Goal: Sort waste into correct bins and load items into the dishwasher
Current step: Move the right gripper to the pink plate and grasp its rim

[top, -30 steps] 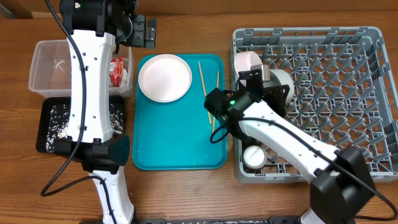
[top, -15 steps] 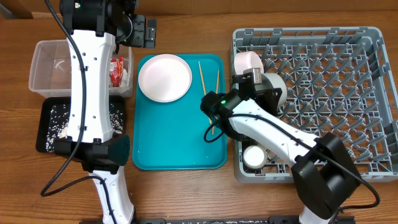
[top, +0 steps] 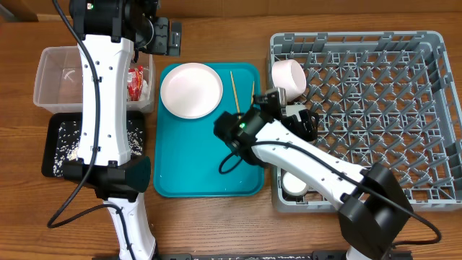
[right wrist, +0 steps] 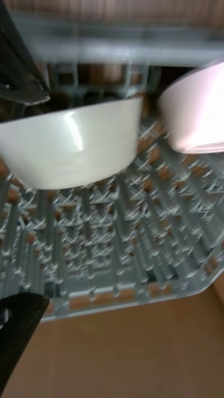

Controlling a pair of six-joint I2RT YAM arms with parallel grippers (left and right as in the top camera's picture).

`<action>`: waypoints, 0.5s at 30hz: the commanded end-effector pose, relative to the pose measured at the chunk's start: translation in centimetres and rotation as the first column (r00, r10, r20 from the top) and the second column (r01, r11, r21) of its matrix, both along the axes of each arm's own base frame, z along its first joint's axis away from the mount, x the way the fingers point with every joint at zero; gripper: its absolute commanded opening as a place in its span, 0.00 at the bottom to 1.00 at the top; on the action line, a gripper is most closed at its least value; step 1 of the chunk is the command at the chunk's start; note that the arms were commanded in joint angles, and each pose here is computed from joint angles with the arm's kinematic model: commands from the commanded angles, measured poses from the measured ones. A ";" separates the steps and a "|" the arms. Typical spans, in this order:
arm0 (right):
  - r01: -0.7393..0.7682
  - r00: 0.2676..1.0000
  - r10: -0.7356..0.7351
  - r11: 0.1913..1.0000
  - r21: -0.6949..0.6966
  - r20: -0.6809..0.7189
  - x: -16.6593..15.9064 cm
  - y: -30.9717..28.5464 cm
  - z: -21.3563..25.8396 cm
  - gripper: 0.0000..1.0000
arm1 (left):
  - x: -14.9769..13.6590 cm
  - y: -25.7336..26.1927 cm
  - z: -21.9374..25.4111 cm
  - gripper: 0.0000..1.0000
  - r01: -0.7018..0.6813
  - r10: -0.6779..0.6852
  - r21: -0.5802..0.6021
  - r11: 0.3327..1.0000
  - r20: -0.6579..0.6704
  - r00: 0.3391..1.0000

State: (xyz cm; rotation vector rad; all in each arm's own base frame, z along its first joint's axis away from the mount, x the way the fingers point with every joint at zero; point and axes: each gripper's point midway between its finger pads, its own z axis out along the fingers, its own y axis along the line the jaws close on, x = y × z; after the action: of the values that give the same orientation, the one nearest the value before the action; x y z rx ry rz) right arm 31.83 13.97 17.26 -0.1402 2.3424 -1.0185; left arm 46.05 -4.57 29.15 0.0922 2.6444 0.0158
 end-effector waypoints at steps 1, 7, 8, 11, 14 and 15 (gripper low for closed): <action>0.034 0.999 -0.030 0.968 0.250 -0.018 0.7 3.1 1.4 1.00 | -0.1 0.2 1.0 1.00 -0.017 0.017 0.000 1.000 0.031 0.999; -0.026 1.000 0.020 0.739 0.674 0.017 3.3 11.8 2.2 0.94 | -0.1 0.2 1.0 1.00 -0.017 0.017 0.000 1.000 0.031 0.999; -0.050 0.999 0.022 0.707 0.706 0.049 4.0 12.9 2.2 0.94 | -0.1 0.2 1.0 1.00 -0.017 0.017 0.000 1.000 0.031 0.999; -0.135 0.989 0.023 0.564 0.815 0.148 6.7 16.4 1.4 0.83 | -0.1 0.2 1.0 1.00 -0.017 0.017 0.000 1.000 0.031 0.999; -0.137 0.991 0.061 0.409 0.902 0.123 8.5 18.6 0.5 0.72 | -0.1 0.2 1.0 1.00 -0.017 0.017 0.000 1.000 0.031 0.999; -0.136 0.990 0.072 0.347 0.928 0.118 9.5 19.2 0.4 0.69 | -0.1 0.2 1.0 1.00 -0.017 0.017 0.000 1.000 0.031 0.999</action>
State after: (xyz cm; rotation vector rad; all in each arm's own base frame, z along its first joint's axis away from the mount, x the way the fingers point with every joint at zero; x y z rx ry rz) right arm 39.95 31.84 18.92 0.2044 2.3732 0.3295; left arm 46.04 -4.51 29.15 0.0905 2.6442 0.0202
